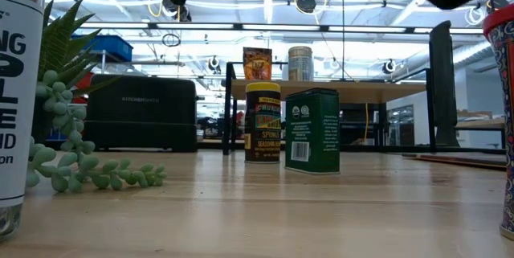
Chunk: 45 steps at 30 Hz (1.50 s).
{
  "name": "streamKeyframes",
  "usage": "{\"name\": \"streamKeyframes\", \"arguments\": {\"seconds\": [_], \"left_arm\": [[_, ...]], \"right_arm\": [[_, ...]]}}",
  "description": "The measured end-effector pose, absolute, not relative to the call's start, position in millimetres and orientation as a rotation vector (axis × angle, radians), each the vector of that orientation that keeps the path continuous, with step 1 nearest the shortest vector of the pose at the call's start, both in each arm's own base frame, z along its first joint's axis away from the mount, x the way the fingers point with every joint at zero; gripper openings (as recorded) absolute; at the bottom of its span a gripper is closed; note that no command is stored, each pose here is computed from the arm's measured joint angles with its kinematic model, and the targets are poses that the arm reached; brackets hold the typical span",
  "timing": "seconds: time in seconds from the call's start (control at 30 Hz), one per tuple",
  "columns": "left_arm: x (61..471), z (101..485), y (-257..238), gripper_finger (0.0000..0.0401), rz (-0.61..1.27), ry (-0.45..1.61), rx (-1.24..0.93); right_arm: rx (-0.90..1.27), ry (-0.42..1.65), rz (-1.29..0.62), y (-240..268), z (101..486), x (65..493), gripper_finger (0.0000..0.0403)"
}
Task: Shelf spices
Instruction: Put the red seasoning can on the shelf
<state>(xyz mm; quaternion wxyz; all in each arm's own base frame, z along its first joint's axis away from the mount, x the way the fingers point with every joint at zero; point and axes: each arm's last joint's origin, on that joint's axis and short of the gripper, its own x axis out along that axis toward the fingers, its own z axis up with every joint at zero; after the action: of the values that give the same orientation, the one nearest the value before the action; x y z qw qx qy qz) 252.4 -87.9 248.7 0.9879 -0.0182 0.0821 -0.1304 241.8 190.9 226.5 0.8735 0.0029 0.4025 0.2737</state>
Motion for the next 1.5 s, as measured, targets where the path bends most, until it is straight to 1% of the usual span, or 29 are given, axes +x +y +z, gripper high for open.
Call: {"name": "streamKeyframes", "arguments": {"seconds": [0.17, 0.4, 0.53, 0.67, 0.77, 1.13, 1.27, 1.5], "left_arm": [[257, 240, -97, 0.0144, -0.258, 0.172, -0.033], [270, 222, -103, 0.0144, -0.259, 0.181, -0.03], [275, 216, -105, 0.0144, -0.259, 0.177, -0.031], [276, 217, -106, 0.0144, -0.258, 0.155, -0.036], [277, 217, -106, 0.0144, -0.257, 0.156, -0.036], [281, 226, -107, 0.0144, -0.258, 0.132, -0.036], [281, 226, -107, 0.0144, -0.249, 0.133, -0.038], [281, 226, -107, 0.0144, -0.235, 0.133, -0.038]], "right_arm": [[-0.014, 0.855, 0.57, 197, 211, 250, 0.029], [-0.045, 0.826, 0.508, 197, 208, 253, 0.029], [-0.04, 0.842, 0.527, 201, 198, 258, 0.029], [-0.035, 0.854, 0.553, 206, 188, 262, 0.029], [-0.054, 0.909, 0.536, 205, 177, 261, 0.029], [-0.077, 0.893, 0.492, 206, 173, 264, 0.0289], [-0.095, 0.885, 0.491, 205, 174, 264, 0.0271], [-0.104, 0.843, 0.507, 207, 176, 267, 0.0199]]}}
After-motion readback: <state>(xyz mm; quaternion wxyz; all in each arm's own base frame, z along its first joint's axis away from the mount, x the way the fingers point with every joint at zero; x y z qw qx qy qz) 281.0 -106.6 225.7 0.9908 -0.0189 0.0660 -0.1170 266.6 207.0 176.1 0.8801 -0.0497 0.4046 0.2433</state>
